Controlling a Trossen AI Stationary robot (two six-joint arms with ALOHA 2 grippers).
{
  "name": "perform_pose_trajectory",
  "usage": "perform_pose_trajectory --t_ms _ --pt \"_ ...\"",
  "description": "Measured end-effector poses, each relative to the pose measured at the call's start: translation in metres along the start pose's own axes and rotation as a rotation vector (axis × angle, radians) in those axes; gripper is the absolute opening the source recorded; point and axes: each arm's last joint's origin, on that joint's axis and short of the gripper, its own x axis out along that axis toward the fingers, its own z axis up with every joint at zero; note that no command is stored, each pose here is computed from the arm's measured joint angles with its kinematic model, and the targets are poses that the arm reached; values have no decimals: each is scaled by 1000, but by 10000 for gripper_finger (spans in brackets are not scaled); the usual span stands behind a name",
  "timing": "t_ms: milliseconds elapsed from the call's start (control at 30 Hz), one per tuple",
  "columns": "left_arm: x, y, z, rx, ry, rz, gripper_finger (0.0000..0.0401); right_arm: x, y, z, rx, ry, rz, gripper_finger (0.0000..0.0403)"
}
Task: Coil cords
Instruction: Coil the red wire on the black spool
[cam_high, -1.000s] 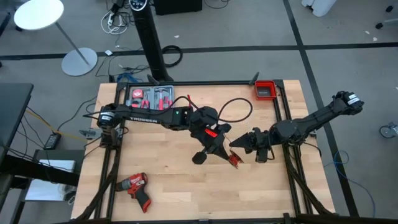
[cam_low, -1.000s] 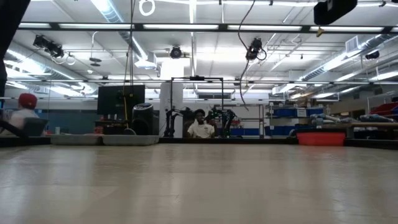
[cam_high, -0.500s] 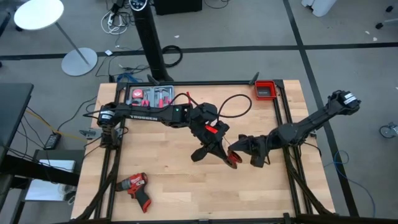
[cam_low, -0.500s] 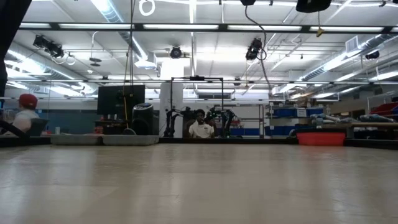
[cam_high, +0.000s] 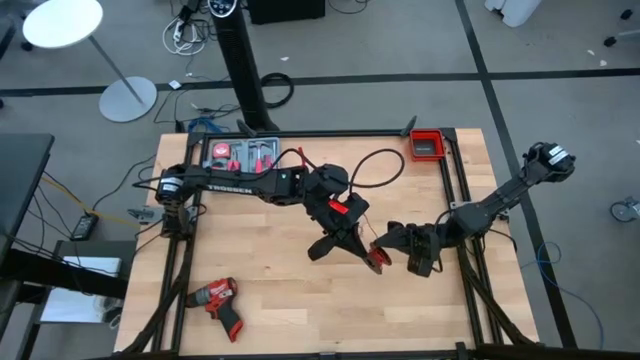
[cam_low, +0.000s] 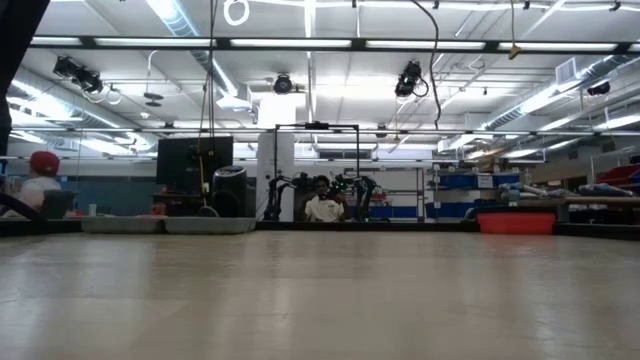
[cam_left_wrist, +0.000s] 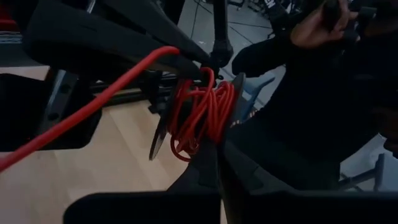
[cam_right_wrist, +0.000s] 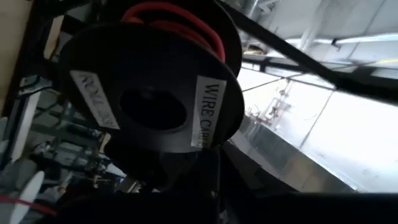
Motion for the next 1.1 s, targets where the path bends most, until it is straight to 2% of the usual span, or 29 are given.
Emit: perform_pose_trajectory --t_ms 233,367,433,567,733,900,1033,1100 --pt "-6 9 -1 -47 5 25 0 -1 -1 2 67 72 38 3" --pt "-9 13 -2 -86 2 58 0 -4 -4 2 111 200 91 12" --pt "-8 16 -7 -128 34 76 0 -7 -11 1 148 242 79 19" --pt "-4 21 -21 -185 118 117 0 -11 -18 10 147 202 69 40" --pt "-8 17 -16 -157 100 121 0 -13 -15 15 164 179 100 71" --pt "-12 16 -19 -104 147 188 0 -16 -11 23 189 152 155 103" --pt "-19 13 -26 -98 247 249 0 -21 -15 26 288 235 183 124" --pt "-21 12 -31 -113 296 260 0 -23 -15 27 401 299 196 131"
